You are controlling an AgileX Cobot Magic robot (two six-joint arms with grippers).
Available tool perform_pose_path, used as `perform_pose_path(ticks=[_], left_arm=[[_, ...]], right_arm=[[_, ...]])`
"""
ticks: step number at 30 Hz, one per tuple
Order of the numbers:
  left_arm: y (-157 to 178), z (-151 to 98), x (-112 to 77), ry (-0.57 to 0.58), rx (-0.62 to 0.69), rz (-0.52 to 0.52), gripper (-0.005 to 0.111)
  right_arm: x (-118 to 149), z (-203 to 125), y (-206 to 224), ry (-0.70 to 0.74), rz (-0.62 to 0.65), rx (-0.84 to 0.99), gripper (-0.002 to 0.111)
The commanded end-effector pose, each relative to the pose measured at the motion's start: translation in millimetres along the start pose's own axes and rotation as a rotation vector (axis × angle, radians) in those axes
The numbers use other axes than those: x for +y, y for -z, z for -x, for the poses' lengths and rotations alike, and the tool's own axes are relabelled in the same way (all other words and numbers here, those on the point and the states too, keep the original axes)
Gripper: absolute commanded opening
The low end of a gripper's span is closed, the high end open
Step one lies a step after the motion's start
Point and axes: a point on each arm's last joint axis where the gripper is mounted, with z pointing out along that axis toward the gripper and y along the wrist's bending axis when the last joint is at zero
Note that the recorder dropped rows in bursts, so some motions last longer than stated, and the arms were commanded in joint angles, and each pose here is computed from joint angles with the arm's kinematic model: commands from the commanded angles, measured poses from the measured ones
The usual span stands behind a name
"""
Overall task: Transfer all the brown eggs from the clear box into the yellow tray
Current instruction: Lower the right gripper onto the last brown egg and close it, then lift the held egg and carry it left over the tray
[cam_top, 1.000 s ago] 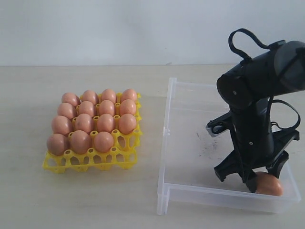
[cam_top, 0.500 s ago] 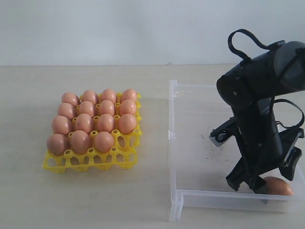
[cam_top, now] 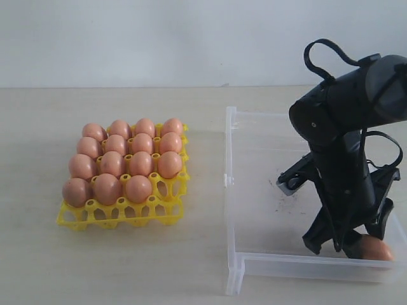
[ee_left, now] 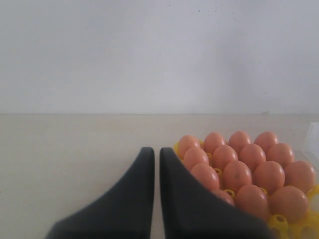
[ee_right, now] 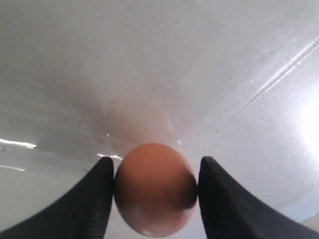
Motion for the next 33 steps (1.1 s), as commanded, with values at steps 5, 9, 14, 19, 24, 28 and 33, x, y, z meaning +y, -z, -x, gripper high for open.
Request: perform_pose_path(ticks=[5,9,14,19,24,28,33], left_arm=[[0,0,0.4,0.005,-0.013,0.005,0.004],[0,0,0.4,0.005,-0.013,0.005,0.004],[0,0,0.4,0.005,-0.013,0.005,0.004],[0,0,0.4,0.005,-0.013,0.005,0.004],[0,0,0.4,0.005,-0.013,0.005,0.004],[0,0,0.4,0.005,-0.013,0.005,0.004],[0,0,0.4,0.005,-0.013,0.005,0.004]], right_arm=[[0,-1,-6,0.013,-0.006,0.048,0.064],[2,2,-12,0.02,-0.004,0.07,0.064],[4,5,-19,0.019,0.005,0.09,0.049],[5,7,-22,0.022,0.007,0.091,-0.001],[5,19,-16,-0.017,0.022,-0.087,0.0],[3,29,4,-0.04,0.038,-0.327,0.0],[3,39,34,-0.11,0.112,-0.616,0.0]])
